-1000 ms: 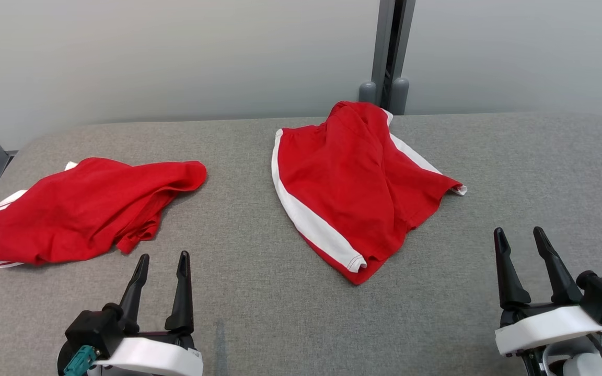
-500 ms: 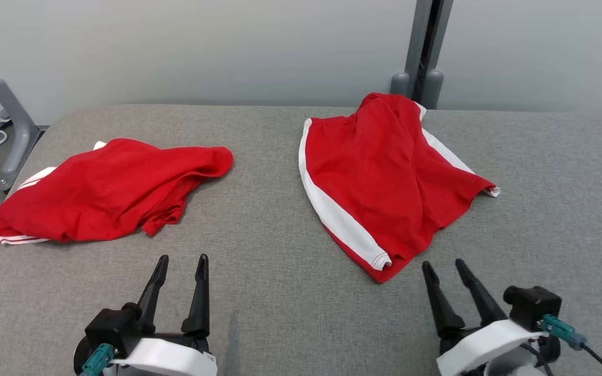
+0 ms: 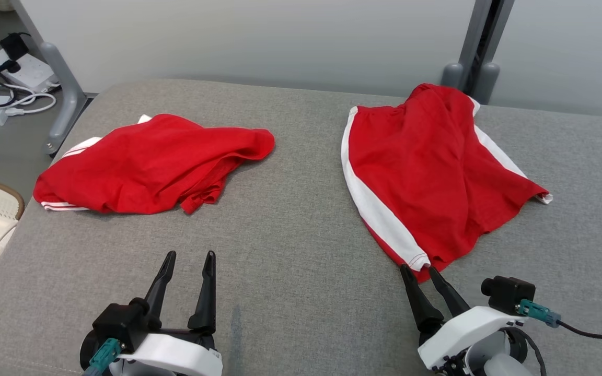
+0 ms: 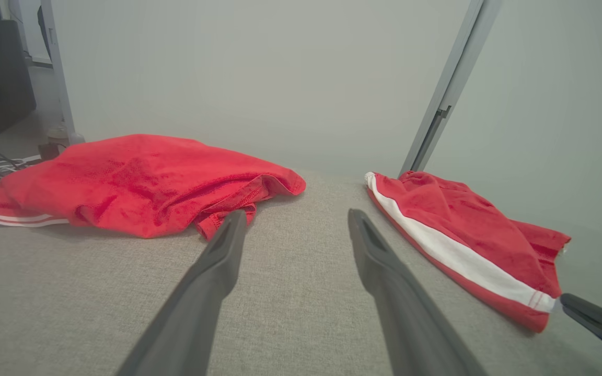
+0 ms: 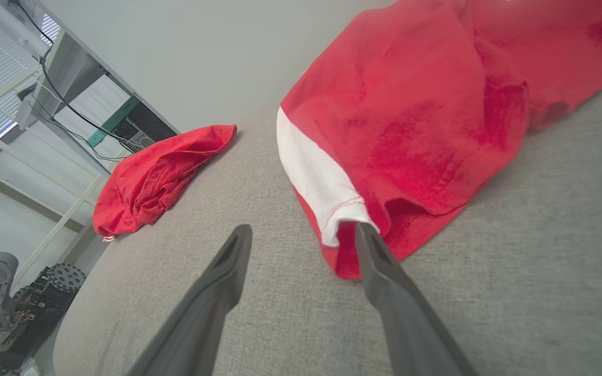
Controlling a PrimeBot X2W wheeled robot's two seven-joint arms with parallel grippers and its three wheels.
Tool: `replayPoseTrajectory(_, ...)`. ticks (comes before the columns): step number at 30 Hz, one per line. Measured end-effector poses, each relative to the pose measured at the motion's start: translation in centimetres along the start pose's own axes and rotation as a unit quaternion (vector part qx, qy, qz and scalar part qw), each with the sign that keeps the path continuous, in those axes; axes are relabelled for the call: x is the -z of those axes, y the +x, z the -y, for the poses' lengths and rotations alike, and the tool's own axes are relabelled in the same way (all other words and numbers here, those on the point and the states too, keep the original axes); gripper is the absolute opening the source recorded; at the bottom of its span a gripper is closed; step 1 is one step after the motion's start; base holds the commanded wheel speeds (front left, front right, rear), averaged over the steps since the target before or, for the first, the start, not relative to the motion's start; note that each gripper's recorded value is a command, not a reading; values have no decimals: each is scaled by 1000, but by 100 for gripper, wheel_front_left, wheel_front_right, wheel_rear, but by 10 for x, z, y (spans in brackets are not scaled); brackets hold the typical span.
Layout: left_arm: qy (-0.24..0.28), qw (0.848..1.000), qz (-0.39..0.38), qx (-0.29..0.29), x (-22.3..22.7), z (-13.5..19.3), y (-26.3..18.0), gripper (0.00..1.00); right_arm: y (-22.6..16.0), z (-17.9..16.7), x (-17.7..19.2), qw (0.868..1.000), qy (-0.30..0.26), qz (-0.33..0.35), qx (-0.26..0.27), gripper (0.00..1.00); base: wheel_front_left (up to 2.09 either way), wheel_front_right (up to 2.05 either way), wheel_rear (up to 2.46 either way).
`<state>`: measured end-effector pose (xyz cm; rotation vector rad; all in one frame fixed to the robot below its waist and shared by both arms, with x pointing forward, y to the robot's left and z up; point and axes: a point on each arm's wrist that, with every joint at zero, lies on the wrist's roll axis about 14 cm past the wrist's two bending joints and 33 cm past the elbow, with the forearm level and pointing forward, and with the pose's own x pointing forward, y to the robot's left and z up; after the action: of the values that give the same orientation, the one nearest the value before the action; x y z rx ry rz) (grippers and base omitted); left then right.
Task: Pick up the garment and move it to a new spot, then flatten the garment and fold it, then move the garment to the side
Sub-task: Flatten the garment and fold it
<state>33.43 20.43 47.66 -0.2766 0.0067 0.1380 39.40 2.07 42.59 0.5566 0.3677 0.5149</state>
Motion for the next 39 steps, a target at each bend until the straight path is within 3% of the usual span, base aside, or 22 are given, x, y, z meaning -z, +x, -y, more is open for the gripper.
replayPoseTrajectory(10,1,1000,-3,-20,1,-10,-1,100,19,1,12,1000,19,-23,0,100,0,0,0)
replayPoseTrajectory(11,1,1000,-4,-21,2,-11,-1,100,21,2,11,1000,20,-21,2,85,0,0,0)
replayPoseTrajectory(12,2,1000,-5,-22,2,-12,-1,100,23,3,10,1000,22,-20,3,37,0,0,0)
replayPoseTrajectory(13,2,1000,-6,-23,3,-12,-1,100,24,3,9,1000,22,-18,3,0,0,0,0)
replayPoseTrajectory(24,0,1000,-4,-3,2,1,8,100,7,-4,13,998,-47,-38,-28,0,0,0,0)
replayPoseTrajectory(31,-8,999,-7,48,6,33,23,100,-48,40,16,990,-107,-91,-3,0,0,0,0)
replayPoseTrajectory(39,-17,993,-14,112,11,79,36,100,-120,99,-6,984,-117,-114,68,0,0,0,0)
